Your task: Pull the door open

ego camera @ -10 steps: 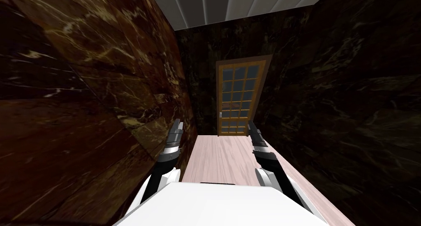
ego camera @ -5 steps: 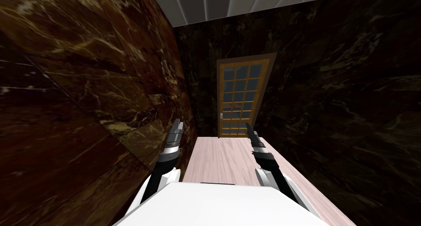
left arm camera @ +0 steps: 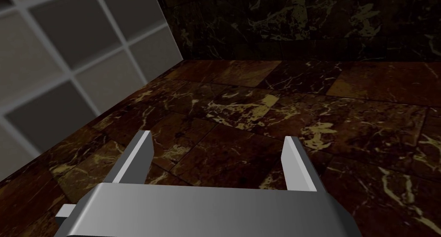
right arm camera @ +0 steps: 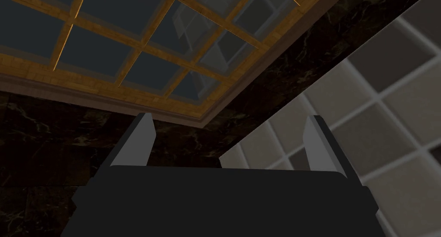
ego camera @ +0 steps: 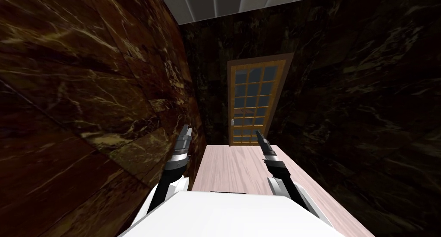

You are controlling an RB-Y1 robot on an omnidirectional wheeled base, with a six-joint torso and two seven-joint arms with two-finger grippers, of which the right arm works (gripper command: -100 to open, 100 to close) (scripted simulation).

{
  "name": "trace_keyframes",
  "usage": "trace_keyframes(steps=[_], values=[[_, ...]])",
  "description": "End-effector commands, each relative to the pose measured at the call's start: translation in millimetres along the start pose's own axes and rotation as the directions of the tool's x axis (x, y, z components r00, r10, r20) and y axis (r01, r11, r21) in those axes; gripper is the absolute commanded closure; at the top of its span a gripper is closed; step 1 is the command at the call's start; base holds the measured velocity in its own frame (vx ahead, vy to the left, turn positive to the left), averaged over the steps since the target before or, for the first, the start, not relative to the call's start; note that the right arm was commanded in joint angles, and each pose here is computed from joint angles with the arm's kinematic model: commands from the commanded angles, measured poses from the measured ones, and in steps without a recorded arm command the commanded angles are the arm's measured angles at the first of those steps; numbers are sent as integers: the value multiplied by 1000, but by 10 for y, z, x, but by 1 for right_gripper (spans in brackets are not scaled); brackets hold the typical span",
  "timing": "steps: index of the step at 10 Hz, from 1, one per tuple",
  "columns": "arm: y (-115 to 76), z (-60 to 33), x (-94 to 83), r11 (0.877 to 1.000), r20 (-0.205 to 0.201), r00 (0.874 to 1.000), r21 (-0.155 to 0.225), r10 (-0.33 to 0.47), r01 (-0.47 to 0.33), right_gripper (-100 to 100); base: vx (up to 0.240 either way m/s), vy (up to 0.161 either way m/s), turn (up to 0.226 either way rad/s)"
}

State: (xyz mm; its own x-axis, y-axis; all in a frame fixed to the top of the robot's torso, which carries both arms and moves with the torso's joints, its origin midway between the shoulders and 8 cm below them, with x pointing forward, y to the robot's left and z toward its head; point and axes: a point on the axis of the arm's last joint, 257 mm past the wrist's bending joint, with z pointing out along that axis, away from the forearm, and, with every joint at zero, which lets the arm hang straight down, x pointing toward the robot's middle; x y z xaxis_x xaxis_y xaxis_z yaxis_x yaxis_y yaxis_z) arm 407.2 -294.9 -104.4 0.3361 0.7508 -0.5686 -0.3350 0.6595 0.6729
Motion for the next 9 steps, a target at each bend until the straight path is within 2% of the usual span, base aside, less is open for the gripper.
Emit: trace_keyframes(steps=[1, 5, 9], values=[[-103, -23, 43, 999, -12, 999, 9, -40, 40, -100, 86, 25, -3], [-356, -80, 159, 990, -46, 990, 31, -134, 136, -100, 108, 21, -2], [-609, -148, 272, 972, -83, 971, 48, -225, 229, -100, 95, 24, -3]])
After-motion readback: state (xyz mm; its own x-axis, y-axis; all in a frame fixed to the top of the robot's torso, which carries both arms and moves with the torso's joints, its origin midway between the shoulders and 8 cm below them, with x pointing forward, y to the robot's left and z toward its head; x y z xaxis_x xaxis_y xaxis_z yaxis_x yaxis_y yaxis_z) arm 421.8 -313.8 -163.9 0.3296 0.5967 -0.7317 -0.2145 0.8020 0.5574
